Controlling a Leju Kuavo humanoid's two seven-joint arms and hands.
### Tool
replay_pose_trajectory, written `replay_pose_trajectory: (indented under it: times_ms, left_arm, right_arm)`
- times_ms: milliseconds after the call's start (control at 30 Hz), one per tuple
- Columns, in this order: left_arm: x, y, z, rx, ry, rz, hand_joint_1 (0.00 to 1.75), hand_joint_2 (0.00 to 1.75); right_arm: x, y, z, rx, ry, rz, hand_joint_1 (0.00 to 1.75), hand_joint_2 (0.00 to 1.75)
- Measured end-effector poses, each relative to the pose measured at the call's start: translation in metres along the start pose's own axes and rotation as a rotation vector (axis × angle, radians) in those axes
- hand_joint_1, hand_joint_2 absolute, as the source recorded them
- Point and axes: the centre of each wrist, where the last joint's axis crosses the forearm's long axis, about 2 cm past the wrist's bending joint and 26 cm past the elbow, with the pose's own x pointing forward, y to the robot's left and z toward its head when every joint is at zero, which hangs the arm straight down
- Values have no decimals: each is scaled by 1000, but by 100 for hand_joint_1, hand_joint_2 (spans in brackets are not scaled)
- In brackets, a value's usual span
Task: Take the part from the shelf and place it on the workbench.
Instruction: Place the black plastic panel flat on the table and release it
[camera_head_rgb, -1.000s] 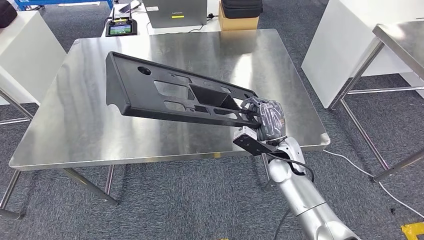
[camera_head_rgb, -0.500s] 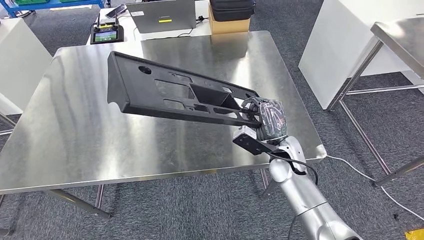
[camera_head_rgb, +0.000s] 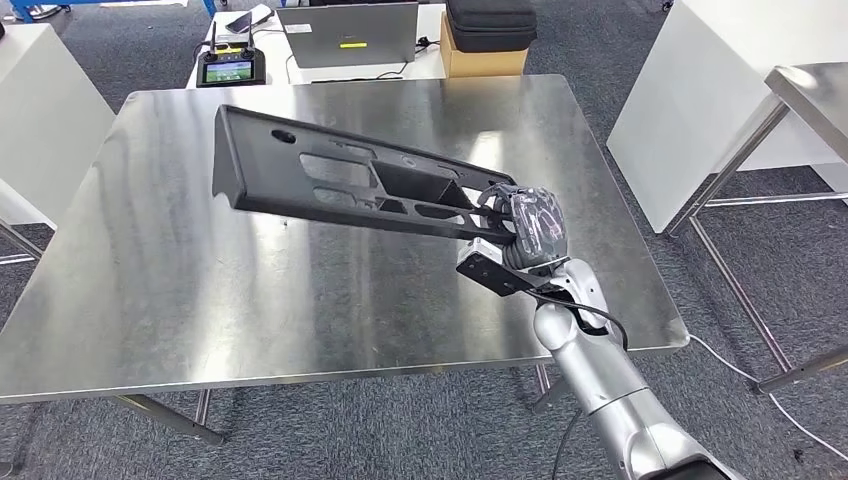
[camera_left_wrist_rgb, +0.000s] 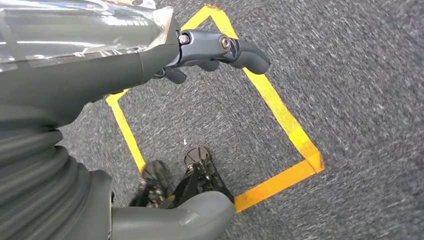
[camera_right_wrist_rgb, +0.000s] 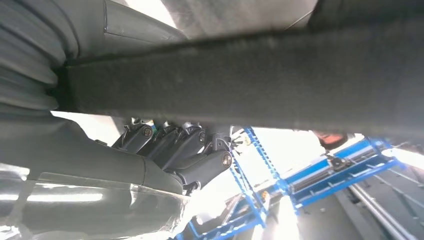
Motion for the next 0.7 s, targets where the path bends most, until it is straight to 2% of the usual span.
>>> replay_pose_trajectory:
  times_ms: [133, 333, 567, 700]
  left_arm:
    - [0, 0, 0, 2, -1, -1, 0, 175]
    - [1, 0, 0, 16, -23, -20, 0, 175]
    - [2, 1, -1, 17, -36, -25, 0, 175]
    - [2, 0, -1, 10, -74, -27, 0, 175]
  right_arm:
    - [-1, 0, -5, 7, 4, 32, 175, 175]
    - [-8, -1, -21, 31, 39, 167, 175, 175]
    - [-17, 0, -27, 50, 71, 227, 175, 175]
    - [-31, -3, -32, 50, 133, 383, 175, 175]
